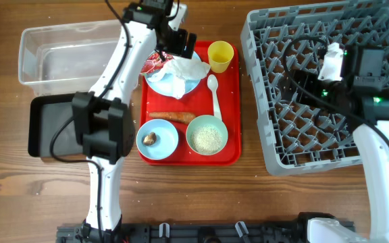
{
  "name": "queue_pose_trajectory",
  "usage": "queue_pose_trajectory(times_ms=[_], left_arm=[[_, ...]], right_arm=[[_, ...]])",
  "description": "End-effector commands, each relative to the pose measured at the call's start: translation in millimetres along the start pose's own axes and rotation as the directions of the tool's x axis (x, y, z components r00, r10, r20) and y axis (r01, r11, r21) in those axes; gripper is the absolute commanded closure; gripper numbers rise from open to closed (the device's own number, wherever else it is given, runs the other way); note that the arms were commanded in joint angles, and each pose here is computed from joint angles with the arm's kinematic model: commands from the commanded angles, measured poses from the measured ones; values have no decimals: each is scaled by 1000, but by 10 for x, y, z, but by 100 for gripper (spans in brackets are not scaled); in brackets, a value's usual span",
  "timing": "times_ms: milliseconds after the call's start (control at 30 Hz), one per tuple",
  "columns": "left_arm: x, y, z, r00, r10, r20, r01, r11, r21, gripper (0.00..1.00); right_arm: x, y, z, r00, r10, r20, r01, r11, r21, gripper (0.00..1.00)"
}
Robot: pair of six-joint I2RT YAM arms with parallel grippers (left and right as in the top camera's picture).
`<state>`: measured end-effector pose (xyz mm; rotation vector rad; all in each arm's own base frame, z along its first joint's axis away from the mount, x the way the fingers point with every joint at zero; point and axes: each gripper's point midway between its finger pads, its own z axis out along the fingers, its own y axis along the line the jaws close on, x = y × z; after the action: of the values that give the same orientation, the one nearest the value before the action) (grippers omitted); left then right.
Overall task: Sort waste into correct bins and load items into the dishwasher rack
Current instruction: 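Grasp the wrapper and tissue from the blue plate with left gripper, drop into clear bin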
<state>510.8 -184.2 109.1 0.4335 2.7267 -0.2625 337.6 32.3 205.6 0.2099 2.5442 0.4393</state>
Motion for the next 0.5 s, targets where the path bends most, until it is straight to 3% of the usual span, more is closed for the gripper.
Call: queue_pose_trajectory(times_ms=[0, 133, 300, 333, 367, 400, 433, 467], left_arm=[[135, 89, 346, 998, 8, -65, -8, 1000, -9, 0], [384, 156, 855, 988, -6, -155, 5, 1000, -10, 0], [530, 192, 1116, 980, -12, -199, 10, 1000, -11, 3], [606, 208, 1236, 975, -15, -220, 13, 1000, -10, 18], [644, 208, 1283, 973, -15, -232, 13, 1000, -10, 43], [657, 206, 1295, 972, -15, -236, 13, 1000, -10, 76], [656, 205, 1293, 972, -15, -236, 13, 1000, -10, 96], [653, 203, 1274, 972, -15, -236, 13, 1000, -10, 96]], right_arm=[[-15, 43, 17, 1000, 18, -12, -18, 1000, -17, 0], [-4, 41, 17, 1000, 20, -16, -20, 1000, -16, 0], [21, 36, 17, 999, 23, -26, -23, 1000, -13, 0], [22, 35, 17, 999, 23, -27, -23, 1000, -13, 0], [22, 35, 17, 999, 22, -27, -23, 1000, -13, 0], [22, 35, 17, 999, 23, -27, -23, 1000, -13, 0], [24, 35, 17, 999, 23, -27, -23, 1000, -13, 0], [25, 35, 17, 999, 23, -28, -24, 1000, -13, 0]])
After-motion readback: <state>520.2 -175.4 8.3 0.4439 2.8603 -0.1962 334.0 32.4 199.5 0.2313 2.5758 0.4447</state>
